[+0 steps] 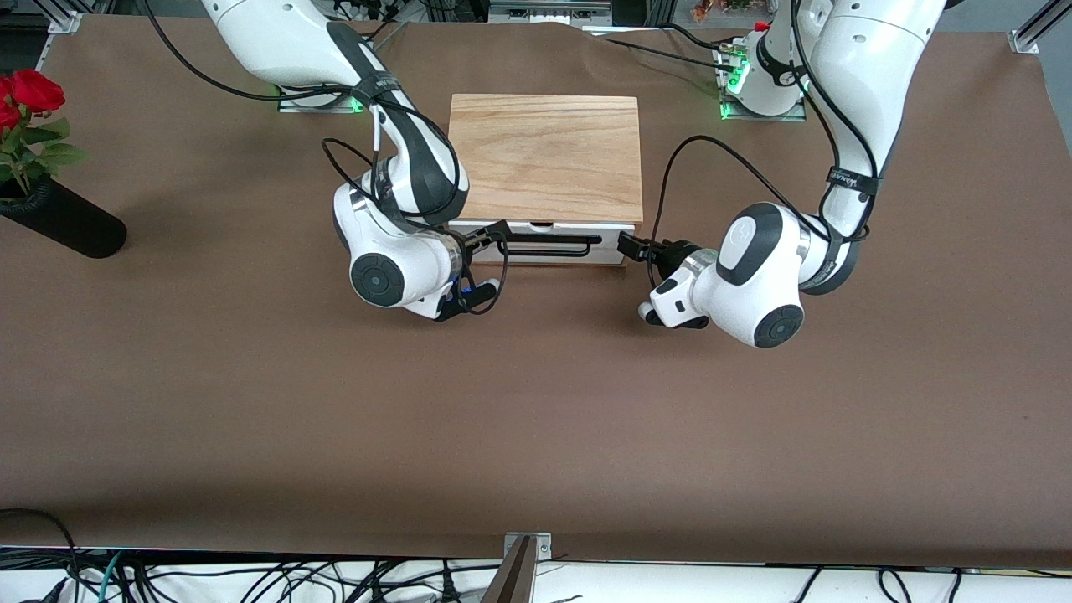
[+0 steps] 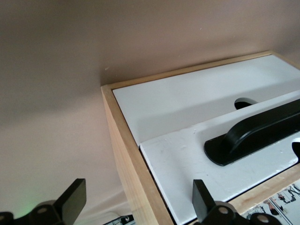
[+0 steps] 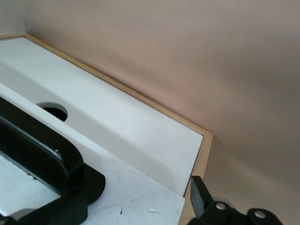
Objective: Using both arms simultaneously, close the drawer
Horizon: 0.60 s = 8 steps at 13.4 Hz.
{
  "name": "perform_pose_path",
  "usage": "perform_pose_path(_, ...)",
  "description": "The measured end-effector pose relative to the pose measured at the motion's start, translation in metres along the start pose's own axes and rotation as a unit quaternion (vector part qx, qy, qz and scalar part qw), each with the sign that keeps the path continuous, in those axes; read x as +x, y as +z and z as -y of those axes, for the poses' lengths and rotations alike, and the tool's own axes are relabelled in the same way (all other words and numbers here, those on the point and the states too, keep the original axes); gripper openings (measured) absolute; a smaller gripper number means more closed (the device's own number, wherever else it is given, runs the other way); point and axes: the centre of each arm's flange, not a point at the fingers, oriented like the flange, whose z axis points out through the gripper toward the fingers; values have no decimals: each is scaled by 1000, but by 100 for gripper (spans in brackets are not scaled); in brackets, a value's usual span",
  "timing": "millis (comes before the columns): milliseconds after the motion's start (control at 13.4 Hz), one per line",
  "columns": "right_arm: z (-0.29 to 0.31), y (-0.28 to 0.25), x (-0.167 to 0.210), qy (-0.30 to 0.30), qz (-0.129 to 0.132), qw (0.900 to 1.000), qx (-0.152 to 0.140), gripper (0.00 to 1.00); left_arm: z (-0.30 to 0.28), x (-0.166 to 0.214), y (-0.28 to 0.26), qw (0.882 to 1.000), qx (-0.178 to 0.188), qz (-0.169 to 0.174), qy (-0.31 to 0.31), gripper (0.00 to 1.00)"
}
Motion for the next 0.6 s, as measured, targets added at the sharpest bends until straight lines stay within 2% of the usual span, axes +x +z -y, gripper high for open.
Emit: perform_pose_path(596,3,6,-1,1,11,1000,-1,100,3,2,-1,1000,-2,2,-2,100)
